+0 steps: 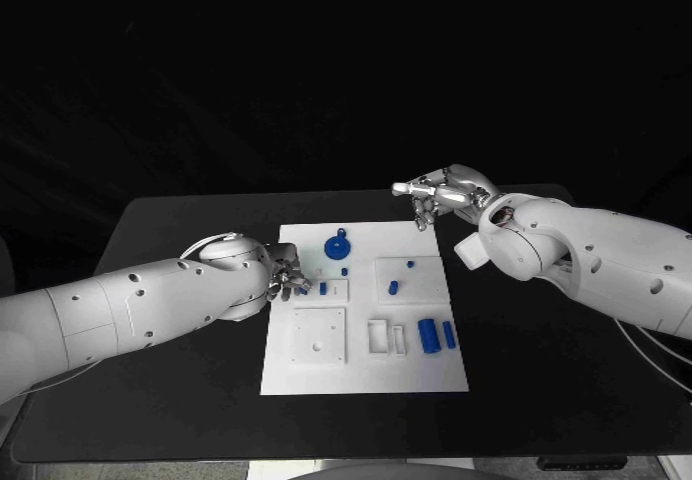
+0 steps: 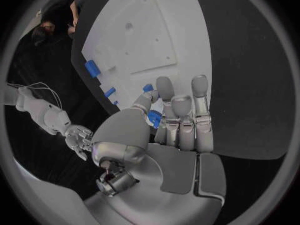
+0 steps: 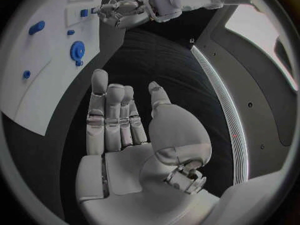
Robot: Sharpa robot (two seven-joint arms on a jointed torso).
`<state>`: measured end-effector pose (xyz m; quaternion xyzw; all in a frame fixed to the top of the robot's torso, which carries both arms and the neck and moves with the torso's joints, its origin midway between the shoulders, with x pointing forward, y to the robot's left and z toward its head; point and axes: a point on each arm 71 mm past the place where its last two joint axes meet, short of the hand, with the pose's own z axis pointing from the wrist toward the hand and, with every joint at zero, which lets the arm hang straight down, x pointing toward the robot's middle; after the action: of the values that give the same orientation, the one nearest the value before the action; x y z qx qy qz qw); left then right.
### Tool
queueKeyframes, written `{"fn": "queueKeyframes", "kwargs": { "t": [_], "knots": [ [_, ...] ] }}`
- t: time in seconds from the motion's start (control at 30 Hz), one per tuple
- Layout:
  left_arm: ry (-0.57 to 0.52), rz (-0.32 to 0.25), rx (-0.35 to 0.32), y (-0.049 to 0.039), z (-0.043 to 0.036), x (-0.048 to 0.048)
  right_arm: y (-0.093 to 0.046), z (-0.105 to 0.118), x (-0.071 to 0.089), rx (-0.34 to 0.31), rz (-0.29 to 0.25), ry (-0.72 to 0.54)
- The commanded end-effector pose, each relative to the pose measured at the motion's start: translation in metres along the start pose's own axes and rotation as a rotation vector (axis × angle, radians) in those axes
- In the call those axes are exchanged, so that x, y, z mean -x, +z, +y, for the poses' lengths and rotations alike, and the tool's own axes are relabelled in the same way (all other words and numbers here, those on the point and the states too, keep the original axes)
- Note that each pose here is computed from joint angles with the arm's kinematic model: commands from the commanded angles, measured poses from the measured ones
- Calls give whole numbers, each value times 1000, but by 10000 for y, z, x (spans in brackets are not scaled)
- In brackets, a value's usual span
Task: Assemble the parts on the task board
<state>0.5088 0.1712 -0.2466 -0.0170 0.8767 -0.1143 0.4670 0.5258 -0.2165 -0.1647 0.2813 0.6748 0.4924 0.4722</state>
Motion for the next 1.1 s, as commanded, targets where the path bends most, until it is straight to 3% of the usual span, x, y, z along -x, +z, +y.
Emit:
{"fn": "queueKeyframes", "kwargs": {
  "t": [0.03,1.1],
  "knots": [
    [-5,-1,-17,5,-23,-2,3,12,-14,10,10,-5],
    [-3,8,-18,42,-14,-38,7,9,-18,8,16,-5]
  ]
}}
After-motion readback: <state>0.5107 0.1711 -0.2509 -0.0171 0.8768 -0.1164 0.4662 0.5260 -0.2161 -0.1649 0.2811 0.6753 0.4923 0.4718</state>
